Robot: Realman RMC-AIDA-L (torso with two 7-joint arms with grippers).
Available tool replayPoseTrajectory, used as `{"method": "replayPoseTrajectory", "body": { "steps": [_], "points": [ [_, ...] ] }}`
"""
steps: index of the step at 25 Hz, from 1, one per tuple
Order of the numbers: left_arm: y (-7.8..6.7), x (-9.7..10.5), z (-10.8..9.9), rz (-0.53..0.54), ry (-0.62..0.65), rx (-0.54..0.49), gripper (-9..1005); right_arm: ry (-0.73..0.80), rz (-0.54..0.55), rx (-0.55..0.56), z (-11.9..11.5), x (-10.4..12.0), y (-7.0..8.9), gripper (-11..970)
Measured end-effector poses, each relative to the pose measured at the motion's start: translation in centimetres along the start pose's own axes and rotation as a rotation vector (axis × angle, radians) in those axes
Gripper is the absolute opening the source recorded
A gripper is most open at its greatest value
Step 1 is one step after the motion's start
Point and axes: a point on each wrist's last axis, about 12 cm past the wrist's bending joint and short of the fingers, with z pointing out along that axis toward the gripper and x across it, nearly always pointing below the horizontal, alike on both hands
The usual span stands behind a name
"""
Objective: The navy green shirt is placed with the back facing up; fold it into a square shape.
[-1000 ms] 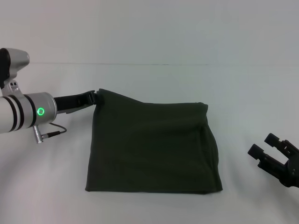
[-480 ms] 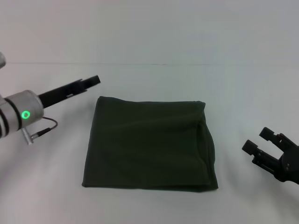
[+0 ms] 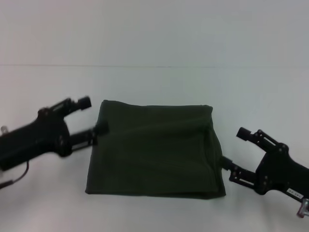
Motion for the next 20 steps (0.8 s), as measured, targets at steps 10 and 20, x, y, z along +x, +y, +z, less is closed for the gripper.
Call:
{"method": "replayPoseTrajectory", "body": {
  "steps": [10, 20],
  "points": [
    [-3.1, 6.4, -3.2, -0.001, 0.145, -0.004, 937, 0.130, -0.001, 0.106, -1.2, 3.6, 1.9, 915],
    [-3.2, 7.1, -3.3, -0.024, 0.170, -0.016, 946, 0.155, 0.022, 0.160, -3.0, 4.2, 2.2, 915]
  ]
}}
